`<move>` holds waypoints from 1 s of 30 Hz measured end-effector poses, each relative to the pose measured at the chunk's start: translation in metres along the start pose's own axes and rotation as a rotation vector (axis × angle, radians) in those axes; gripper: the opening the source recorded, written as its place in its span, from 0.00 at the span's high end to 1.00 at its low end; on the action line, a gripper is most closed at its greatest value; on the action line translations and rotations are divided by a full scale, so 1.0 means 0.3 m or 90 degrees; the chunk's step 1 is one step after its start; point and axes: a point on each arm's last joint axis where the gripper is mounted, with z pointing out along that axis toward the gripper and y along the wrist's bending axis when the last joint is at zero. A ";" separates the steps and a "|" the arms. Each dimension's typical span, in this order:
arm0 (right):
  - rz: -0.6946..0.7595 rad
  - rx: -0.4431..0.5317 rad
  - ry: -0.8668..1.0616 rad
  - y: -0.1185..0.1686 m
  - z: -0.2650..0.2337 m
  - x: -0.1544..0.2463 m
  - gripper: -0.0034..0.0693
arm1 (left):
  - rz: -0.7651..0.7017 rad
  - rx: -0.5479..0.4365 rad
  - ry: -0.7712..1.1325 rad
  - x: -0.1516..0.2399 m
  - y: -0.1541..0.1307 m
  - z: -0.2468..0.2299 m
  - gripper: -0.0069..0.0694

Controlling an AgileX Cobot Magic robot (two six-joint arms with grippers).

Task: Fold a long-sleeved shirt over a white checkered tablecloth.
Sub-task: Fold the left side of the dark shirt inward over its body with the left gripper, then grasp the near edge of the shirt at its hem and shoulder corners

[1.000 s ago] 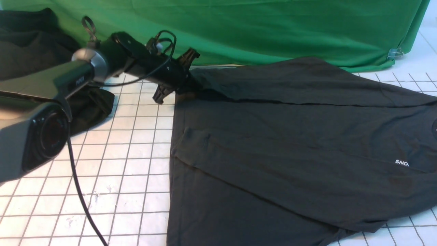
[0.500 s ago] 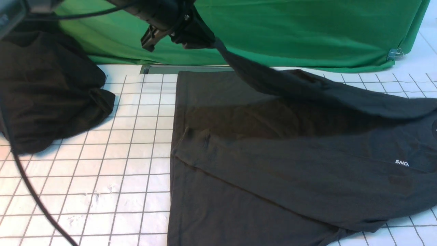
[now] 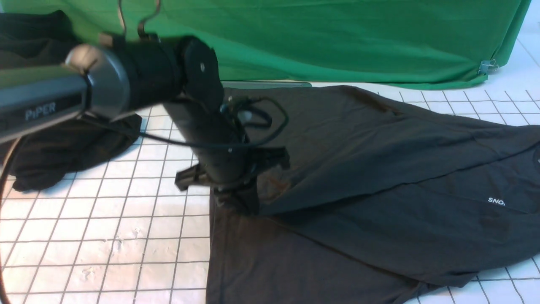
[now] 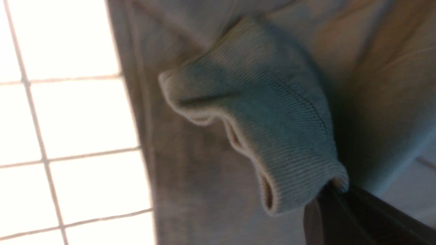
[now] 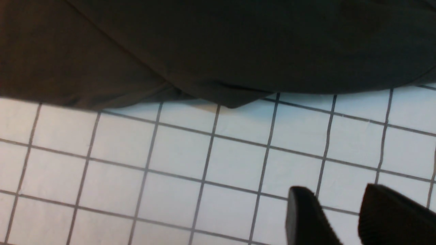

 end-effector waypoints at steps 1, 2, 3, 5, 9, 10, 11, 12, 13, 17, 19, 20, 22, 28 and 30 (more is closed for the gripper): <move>0.000 0.000 0.000 0.000 0.000 0.000 0.63 | -0.003 -0.004 0.004 0.006 0.007 0.011 0.89; 0.001 0.000 0.000 0.000 0.000 0.000 0.63 | -0.004 -0.009 0.010 0.016 0.014 0.024 0.88; 0.001 0.000 0.000 0.000 0.000 0.000 0.63 | -0.007 -0.015 0.018 0.025 0.023 0.034 0.87; 0.001 0.000 0.000 0.000 0.000 0.000 0.63 | -0.010 -0.027 0.040 0.044 0.036 0.050 0.83; 0.003 0.000 -0.001 0.000 0.000 0.000 0.63 | -0.002 -0.046 0.066 0.057 0.046 0.050 0.73; 0.003 0.000 -0.001 0.000 0.000 0.000 0.63 | 0.002 -0.052 0.072 0.058 0.048 0.046 0.70; 0.003 0.000 -0.001 0.000 0.000 0.000 0.63 | 0.008 -0.062 0.082 0.059 0.048 0.036 0.64; 0.003 0.000 -0.001 0.000 0.000 0.000 0.63 | 0.014 -0.071 0.091 0.058 0.047 0.025 0.58; 0.003 0.000 -0.002 0.000 0.000 -0.001 0.63 | 0.024 -0.085 0.103 0.058 0.045 0.005 0.53; 0.003 0.000 -0.002 0.000 0.000 -0.001 0.63 | 0.051 -0.087 0.093 0.053 0.035 -0.043 0.39; 0.003 0.000 -0.002 0.000 0.000 -0.001 0.63 | 0.056 -0.078 0.090 0.071 0.030 -0.071 0.32; 0.003 0.000 -0.002 0.000 0.000 -0.001 0.63 | 0.060 -0.077 0.092 0.089 0.028 -0.077 0.30; 0.003 0.000 -0.002 0.000 0.000 -0.001 0.62 | 0.072 -0.086 0.111 0.142 0.030 -0.073 0.28; 0.007 0.001 -0.008 0.000 0.000 -0.004 0.63 | 0.089 -0.130 0.198 0.317 0.055 0.056 0.27; 0.012 0.001 -0.014 0.000 0.000 -0.007 0.62 | 0.079 -0.115 0.189 0.348 0.060 0.098 0.27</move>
